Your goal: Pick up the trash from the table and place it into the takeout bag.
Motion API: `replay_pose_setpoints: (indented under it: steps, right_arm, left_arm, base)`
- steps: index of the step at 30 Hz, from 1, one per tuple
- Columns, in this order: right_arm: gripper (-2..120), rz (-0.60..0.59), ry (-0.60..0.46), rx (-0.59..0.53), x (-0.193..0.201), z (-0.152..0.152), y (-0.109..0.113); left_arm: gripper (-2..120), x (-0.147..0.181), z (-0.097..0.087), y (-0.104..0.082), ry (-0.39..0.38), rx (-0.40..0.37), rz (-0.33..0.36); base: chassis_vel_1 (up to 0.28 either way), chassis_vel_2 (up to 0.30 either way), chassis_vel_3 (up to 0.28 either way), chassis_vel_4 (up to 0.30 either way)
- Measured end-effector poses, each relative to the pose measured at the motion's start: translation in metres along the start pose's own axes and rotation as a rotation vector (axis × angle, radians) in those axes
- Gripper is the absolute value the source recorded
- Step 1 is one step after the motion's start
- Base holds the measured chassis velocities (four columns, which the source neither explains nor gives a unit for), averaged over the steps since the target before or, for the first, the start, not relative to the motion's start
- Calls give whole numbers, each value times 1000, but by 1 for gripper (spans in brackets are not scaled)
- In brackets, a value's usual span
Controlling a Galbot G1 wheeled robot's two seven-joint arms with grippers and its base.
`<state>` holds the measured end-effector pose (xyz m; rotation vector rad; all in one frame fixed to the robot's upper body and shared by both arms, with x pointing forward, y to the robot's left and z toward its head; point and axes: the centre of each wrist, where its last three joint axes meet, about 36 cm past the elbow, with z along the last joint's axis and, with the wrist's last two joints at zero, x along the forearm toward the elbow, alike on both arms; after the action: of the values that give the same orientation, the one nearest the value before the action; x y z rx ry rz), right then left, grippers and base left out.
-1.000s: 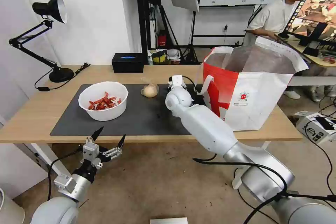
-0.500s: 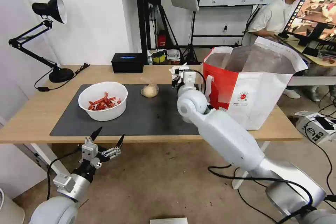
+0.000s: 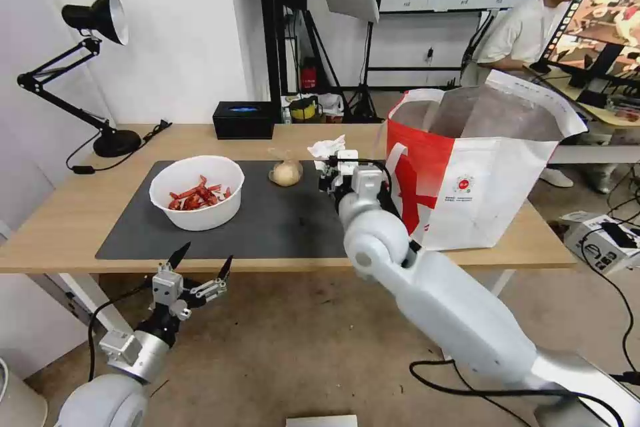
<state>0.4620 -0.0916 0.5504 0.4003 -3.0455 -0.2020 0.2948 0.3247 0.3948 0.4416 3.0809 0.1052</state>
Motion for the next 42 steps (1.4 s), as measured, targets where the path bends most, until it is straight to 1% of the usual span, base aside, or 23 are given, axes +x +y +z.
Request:
replay_pose_setpoints:
  steps: [2, 3, 5, 6, 7, 9, 10, 11, 14, 15, 17, 21, 23, 24, 27, 28, 31, 32, 35, 36, 39, 40, 42]
  right_arm:
    - [0, -20, -90, -1, 6, -8, -14]
    - [0, -20, -90, -1, 6, -8, -14]
    - [0, -13, -189, 14, 9, -19, -35]
    - [0, -13, -189, 14, 9, -19, -35]
    - [0, -4, -214, 19, 9, -24, -42]
    - [0, 42, -273, 37, 11, -41, -67]
    - [0, 64, -287, 43, 12, -48, -79]
    - [0, 64, -287, 43, 12, -48, -79]
    - [0, 134, -297, 50, 12, -68, -111]
    - [0, 134, -297, 50, 12, -68, -111]
    - [0, 186, -278, 52, 10, -75, -127]
    - [3, 238, -234, 43, 7, -78, -138]
    - [12, 254, -209, 36, 6, -79, -140]
    - [12, 254, -209, 36, 6, -79, -140]
    - [25, 279, -176, 38, 7, -79, -142]
    - [25, 279, -176, 38, 7, -79, -142]
    - [41, 308, -144, 40, 11, -81, -141]
    - [41, 308, -144, 40, 11, -81, -141]
    - [56, 339, -115, 56, 13, -87, -142]
    - [56, 339, -115, 56, 13, -87, -142]
    - [71, 355, -56, 72, 19, -93, -143]
    - [71, 355, -56, 72, 19, -93, -143]
    - [80, 351, -17, 87, 22, -99, -144]
  left_arm:
    - [100, 0, 1, -1, 1, 4, -2]
    - [100, 0, 1, -1, 1, 4, -2]
    - [100, 0, 2, -4, 5, 8, -4]
    - [100, 0, 2, -4, 5, 8, -4]
    - [100, 0, 2, -4, 6, 8, -4]
    - [100, -1, 2, -7, 4, 11, -3]
    - [100, -2, 2, -8, 3, 12, -3]
    - [100, -2, 2, -8, 3, 12, -3]
    - [100, -4, 0, -11, -5, 14, 3]
    - [100, -4, 0, -11, -5, 14, 3]
    - [100, -5, -1, -13, -9, 10, 6]
    - [100, -5, -2, -14, -10, 7, 11]
    - [100, -5, -2, -14, -11, 6, 12]
    - [100, -5, -2, -14, -11, 6, 12]
    - [100, -3, -3, -16, -10, 7, 13]
    - [100, -3, -3, -16, -10, 7, 13]
    - [100, -1, -4, -15, -8, 4, 11]
    - [100, -1, -4, -15, -8, 4, 11]
    - [100, 0, -6, -15, -12, 1, 10]
    - [100, 0, -6, -15, -12, 1, 10]
    - [100, 0, -6, -16, -13, 4, 9]
    - [100, 0, -6, -16, -13, 4, 9]
    - [100, 0, -7, -16, -14, 4, 10]
  base:
    - [0, 0, 0, 0]
    - [0, 0, 0, 0]
    - [0, 0, 0, 0]
    - [0, 0, 0, 0]
    - [0, 0, 0, 0]
    - [0, 0, 0, 0]
    - [0, 0, 0, 0]
    - [0, 0, 0, 0]
    - [0, 0, 0, 0]
    - [0, 0, 0, 0]
    - [0, 0, 0, 0]
    - [0, 0, 0, 0]
    - [0, 0, 0, 0]
    - [0, 0, 0, 0]
    - [0, 0, 0, 0]
    - [0, 0, 0, 0]
    - [0, 0, 0, 0]
    - [0, 0, 0, 0]
    - [0, 0, 0, 0]
    - [0, 0, 0, 0]
    - [0, 0, 0, 0]
    - [0, 0, 0, 0]
    - [0, 0, 0, 0]
